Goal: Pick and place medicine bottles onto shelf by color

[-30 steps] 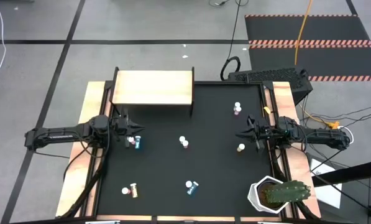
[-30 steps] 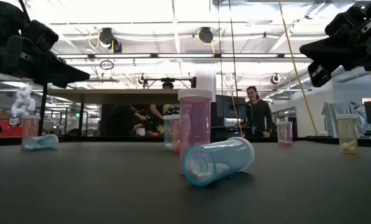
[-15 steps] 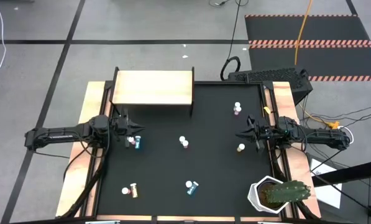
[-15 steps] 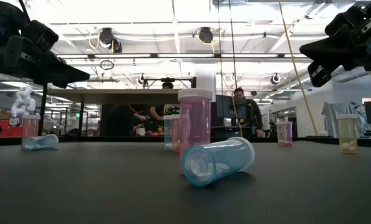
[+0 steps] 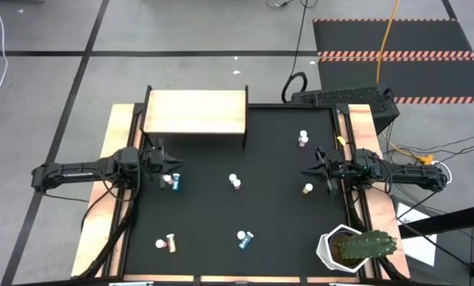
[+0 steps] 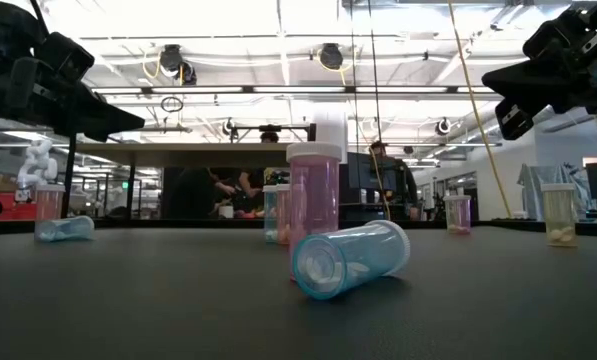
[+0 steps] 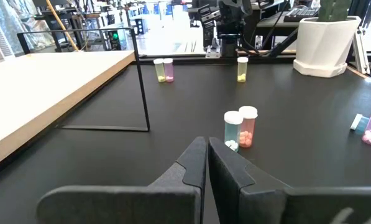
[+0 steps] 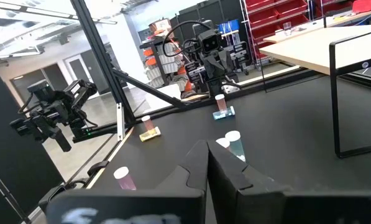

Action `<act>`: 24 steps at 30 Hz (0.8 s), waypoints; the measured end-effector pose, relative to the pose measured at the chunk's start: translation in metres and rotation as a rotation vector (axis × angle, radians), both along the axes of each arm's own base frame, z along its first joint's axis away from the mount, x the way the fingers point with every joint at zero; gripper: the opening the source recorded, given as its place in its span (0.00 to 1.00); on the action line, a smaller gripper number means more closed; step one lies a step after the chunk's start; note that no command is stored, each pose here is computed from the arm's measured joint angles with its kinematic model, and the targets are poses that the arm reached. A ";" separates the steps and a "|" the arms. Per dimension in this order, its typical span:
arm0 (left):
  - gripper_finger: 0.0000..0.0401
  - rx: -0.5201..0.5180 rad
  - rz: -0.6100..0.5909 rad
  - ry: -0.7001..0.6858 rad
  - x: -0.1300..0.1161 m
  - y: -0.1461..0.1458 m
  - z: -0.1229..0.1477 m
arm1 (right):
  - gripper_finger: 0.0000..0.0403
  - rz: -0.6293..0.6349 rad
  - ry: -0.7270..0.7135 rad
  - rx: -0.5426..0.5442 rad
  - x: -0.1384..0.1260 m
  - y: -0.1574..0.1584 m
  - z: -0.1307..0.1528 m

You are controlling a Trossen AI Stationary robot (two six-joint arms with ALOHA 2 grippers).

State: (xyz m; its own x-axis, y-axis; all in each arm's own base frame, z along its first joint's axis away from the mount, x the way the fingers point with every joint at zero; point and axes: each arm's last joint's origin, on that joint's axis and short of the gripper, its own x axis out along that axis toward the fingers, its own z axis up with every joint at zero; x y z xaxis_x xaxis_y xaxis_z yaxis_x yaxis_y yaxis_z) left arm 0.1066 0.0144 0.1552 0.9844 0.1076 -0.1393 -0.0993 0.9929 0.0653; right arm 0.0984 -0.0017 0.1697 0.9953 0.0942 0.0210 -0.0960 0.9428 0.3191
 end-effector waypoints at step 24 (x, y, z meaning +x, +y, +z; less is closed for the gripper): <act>0.05 0.000 0.000 0.000 0.000 0.000 0.000 | 0.00 -0.278 -0.305 0.219 -0.005 -0.009 0.028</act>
